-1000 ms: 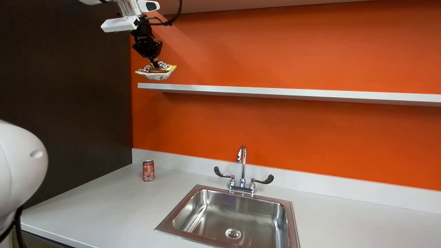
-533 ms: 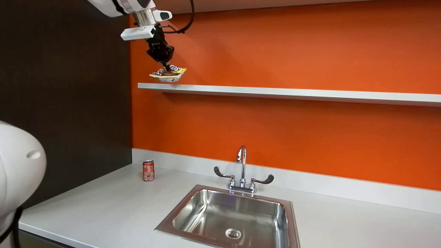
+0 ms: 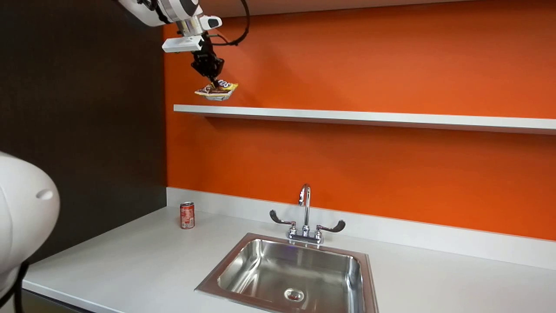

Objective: Put the packet on the bottom shelf

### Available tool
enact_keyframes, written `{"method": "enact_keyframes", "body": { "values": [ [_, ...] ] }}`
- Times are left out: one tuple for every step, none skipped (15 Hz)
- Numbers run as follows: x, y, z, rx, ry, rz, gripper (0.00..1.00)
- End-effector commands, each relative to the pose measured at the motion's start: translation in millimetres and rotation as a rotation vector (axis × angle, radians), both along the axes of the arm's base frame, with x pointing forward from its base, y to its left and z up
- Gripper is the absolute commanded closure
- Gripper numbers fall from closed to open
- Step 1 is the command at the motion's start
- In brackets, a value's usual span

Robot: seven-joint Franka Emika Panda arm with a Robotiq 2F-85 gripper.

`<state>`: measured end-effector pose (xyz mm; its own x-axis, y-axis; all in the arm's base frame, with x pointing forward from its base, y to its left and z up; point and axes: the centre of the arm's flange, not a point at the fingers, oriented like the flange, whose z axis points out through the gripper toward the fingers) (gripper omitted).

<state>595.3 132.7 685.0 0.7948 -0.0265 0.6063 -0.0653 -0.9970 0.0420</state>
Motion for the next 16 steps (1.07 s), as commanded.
{"method": "enact_keyframes", "body": {
  "values": [
    [27, 6, 7, -0.011, -0.013, -0.004, 1.00],
    [31, 7, 4, -0.011, -0.008, -0.004, 1.00],
    [35, 7, 0, -0.013, -0.004, -0.005, 1.00],
    [40, 7, -4, -0.014, 0.000, -0.007, 1.00],
    [44, 7, -9, -0.014, 0.007, -0.008, 1.00],
    [49, 5, -14, -0.012, 0.013, -0.010, 1.00],
    [54, 4, -18, -0.013, 0.019, -0.012, 1.00],
    [58, 2, -22, -0.014, 0.022, -0.015, 1.00],
    [61, 0, -24, -0.014, 0.026, -0.017, 1.00],
    [63, -1, -27, -0.016, 0.029, -0.023, 1.00],
    [65, -3, -27, -0.017, 0.029, -0.027, 0.74],
    [65, -4, -27, -0.019, 0.029, -0.032, 0.72],
    [65, -5, -26, -0.021, 0.028, -0.036, 0.67],
    [64, -6, -25, -0.022, 0.025, -0.038, 0.58],
    [63, -6, -24, -0.022, 0.024, -0.042, 0.51],
    [61, -7, -22, -0.023, 0.021, -0.043, 0.42]
  ]
}}
